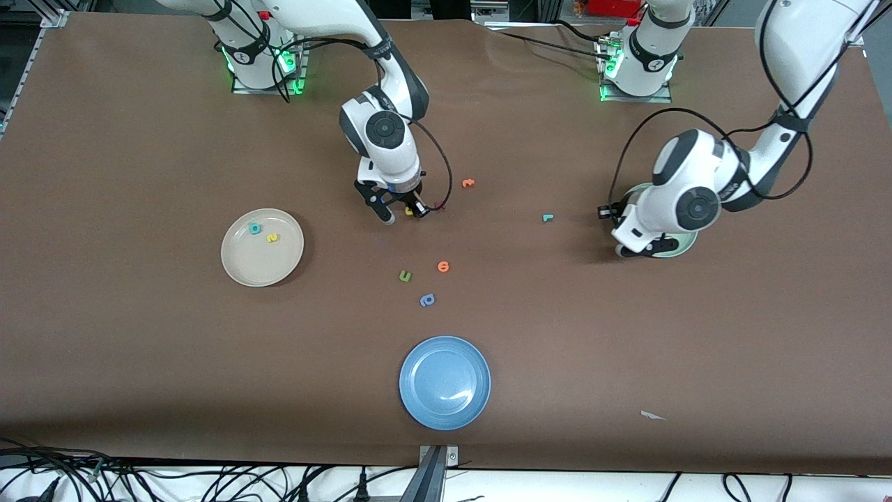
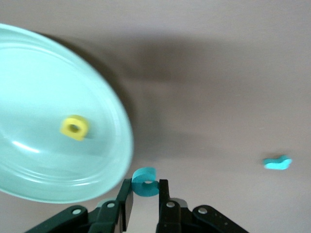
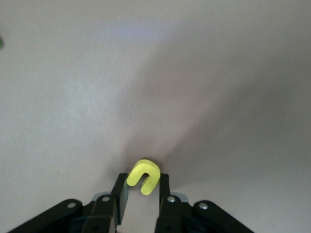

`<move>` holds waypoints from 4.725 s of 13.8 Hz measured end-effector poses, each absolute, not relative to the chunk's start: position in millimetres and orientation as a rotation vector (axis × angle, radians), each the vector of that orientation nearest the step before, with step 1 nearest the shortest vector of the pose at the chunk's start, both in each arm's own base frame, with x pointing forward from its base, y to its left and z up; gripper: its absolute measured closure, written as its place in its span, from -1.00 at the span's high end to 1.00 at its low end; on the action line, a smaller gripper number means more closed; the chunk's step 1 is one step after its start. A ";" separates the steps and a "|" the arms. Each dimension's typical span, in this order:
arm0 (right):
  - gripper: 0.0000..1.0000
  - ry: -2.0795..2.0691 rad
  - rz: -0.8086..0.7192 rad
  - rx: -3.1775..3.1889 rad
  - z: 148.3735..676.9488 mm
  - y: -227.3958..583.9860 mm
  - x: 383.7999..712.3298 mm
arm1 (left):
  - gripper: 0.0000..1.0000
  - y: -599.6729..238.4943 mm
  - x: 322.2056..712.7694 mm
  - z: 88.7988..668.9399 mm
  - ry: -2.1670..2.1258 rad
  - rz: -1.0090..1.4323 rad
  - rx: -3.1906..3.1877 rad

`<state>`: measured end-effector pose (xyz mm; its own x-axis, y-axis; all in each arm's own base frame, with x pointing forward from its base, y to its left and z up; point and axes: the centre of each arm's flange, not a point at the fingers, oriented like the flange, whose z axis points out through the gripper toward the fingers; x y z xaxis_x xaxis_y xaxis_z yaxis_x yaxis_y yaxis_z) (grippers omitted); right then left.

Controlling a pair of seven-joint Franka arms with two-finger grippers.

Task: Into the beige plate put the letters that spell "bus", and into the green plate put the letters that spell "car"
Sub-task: 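Carry the yellow u to the cream plate with the right gripper, then release the cyan c on the green plate while the right gripper withdraws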

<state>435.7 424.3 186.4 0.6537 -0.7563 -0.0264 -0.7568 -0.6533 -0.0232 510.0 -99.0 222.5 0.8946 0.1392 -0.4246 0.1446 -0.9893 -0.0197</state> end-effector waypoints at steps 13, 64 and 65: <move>-0.41 0.522 0.407 -3.109 244.9 137.6 517.4 | -0.21 4.7 501.9 204.0 0.023 -0.749 3.058; 1.00 0.076 0.069 -3.116 601.3 9.8 539.3 | -0.08 -250.9 483.3 167.9 0.540 -0.390 3.024; 1.00 0.075 0.071 -3.116 600.7 9.9 539.6 | -0.08 -252.1 482.7 167.9 0.547 -0.390 3.024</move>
